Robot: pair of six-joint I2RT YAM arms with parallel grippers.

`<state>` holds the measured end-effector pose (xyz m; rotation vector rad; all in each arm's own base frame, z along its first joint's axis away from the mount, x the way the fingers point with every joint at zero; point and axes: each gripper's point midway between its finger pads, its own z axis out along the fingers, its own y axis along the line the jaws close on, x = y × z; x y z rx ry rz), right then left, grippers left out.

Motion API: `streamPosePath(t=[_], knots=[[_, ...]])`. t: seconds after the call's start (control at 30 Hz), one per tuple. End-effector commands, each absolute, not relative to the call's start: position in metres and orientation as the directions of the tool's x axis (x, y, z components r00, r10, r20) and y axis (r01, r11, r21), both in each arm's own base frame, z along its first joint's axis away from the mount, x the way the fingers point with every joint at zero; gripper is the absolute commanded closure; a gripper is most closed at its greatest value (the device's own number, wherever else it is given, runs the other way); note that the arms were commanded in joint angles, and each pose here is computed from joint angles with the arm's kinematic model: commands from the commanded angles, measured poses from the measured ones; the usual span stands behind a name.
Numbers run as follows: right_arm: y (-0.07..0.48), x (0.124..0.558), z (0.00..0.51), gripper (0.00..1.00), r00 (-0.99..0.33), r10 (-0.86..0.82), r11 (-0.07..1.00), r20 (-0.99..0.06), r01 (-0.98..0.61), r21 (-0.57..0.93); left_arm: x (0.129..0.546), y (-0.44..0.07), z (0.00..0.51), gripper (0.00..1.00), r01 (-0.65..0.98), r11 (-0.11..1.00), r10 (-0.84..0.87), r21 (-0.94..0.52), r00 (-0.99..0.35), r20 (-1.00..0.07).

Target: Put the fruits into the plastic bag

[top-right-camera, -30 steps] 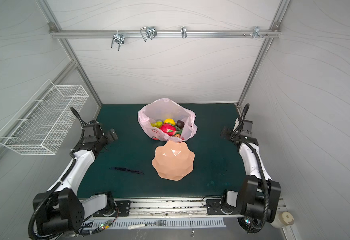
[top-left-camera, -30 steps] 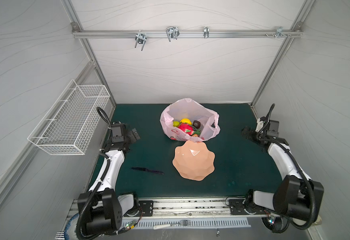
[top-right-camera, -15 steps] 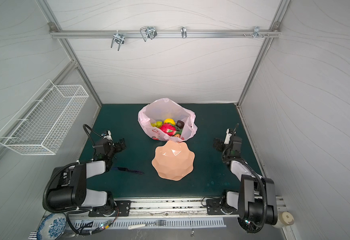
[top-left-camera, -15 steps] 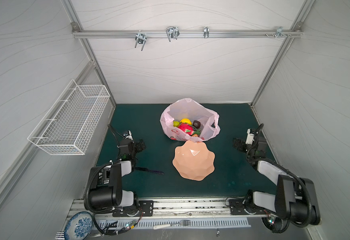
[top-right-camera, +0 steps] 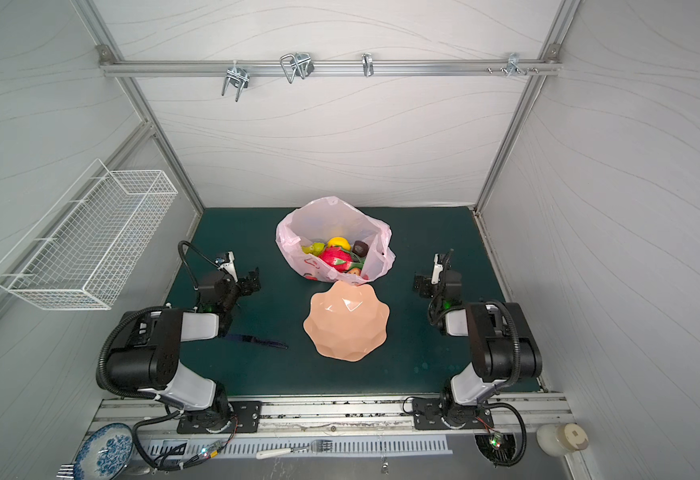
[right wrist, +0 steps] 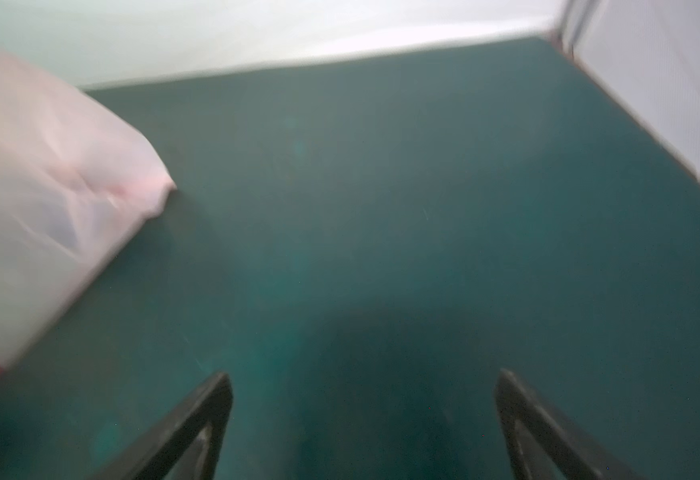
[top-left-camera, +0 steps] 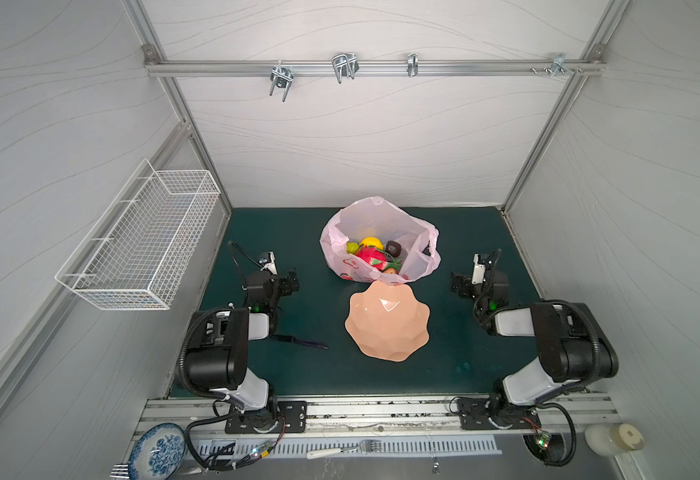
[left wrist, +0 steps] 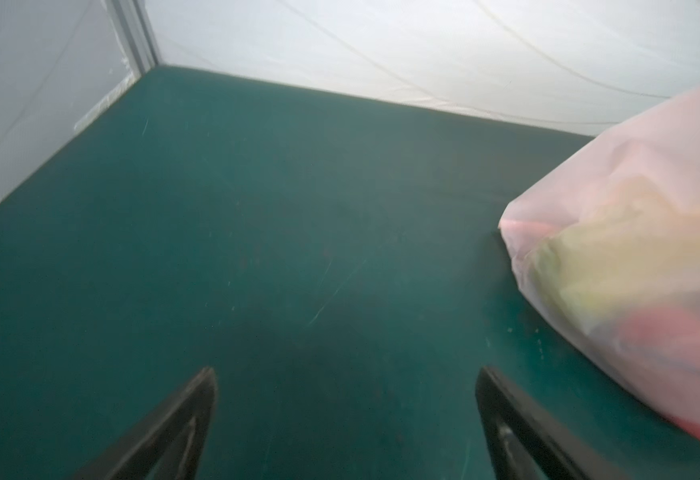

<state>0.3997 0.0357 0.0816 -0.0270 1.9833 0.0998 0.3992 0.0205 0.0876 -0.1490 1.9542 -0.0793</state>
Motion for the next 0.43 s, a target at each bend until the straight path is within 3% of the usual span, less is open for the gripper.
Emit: streamPosePath(t=[0.0, 0.4], knots=[[0.0313, 0.4005, 0.0824, 0.01, -0.409, -0.016, 0.999, -0.913, -0.041, 0.0, 0.4041, 0.0223, 0.0905, 0.01, -0.074, 0.993, -0.116, -0.095, -0.368, -0.923], [0.0307, 0.4026, 0.0801, 0.01, -0.409, -0.013, 0.999, -0.913, -0.036, 0.001, 0.404, 0.0228, 0.0908, 0.01, -0.076, 0.993, -0.115, -0.093, -0.365, -0.924]])
